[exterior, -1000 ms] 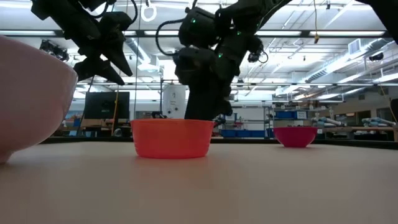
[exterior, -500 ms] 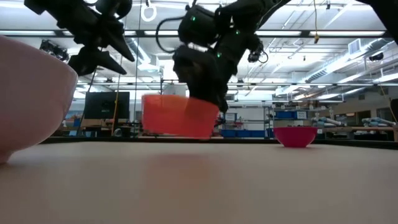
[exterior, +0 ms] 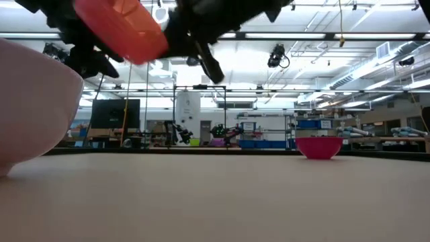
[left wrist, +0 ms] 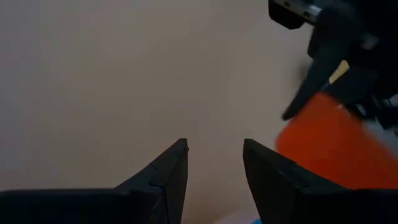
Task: Nest bowls inside each other
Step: Stack the orange bowl on top of the blue bowl
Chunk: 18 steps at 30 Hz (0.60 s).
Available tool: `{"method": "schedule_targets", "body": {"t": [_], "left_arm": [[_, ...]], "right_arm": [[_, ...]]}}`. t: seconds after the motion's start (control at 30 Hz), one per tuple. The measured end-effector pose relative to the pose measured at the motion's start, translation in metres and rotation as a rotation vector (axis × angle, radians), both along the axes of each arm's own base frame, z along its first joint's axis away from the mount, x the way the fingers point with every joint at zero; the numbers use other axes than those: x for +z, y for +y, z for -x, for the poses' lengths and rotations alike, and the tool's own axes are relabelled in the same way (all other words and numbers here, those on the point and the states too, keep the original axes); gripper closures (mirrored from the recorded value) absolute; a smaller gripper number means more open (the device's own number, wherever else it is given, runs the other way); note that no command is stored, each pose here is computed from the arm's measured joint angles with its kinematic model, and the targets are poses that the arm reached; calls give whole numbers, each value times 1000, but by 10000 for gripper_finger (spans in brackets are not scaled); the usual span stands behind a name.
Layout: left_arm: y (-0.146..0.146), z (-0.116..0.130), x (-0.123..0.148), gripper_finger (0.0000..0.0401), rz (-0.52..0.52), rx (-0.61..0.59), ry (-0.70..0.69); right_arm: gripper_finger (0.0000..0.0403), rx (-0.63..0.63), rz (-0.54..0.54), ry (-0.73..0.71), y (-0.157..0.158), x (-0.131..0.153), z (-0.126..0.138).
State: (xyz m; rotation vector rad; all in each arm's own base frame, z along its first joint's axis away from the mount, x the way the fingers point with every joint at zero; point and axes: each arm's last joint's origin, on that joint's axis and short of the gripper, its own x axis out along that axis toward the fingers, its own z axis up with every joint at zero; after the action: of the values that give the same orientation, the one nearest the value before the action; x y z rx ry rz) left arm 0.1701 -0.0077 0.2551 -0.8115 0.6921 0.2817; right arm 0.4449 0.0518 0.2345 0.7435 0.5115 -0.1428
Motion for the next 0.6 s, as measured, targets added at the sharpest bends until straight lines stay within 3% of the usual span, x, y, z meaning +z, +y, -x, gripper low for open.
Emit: {"method": "schedule_targets", "body": {"t": [0.1,0.4,0.6], "left_arm": [[-2,9,2,244,-20,-40,5],[2,20,10,244,-106,-91,-46],[1,19,10,244,-118,-99,-43]], "right_arm": [[395,-29,3,-71,10,6,-2],[395,-116,34,-99,34,7,2],[396,-27,-7,-139,61,-4,-29]]}}
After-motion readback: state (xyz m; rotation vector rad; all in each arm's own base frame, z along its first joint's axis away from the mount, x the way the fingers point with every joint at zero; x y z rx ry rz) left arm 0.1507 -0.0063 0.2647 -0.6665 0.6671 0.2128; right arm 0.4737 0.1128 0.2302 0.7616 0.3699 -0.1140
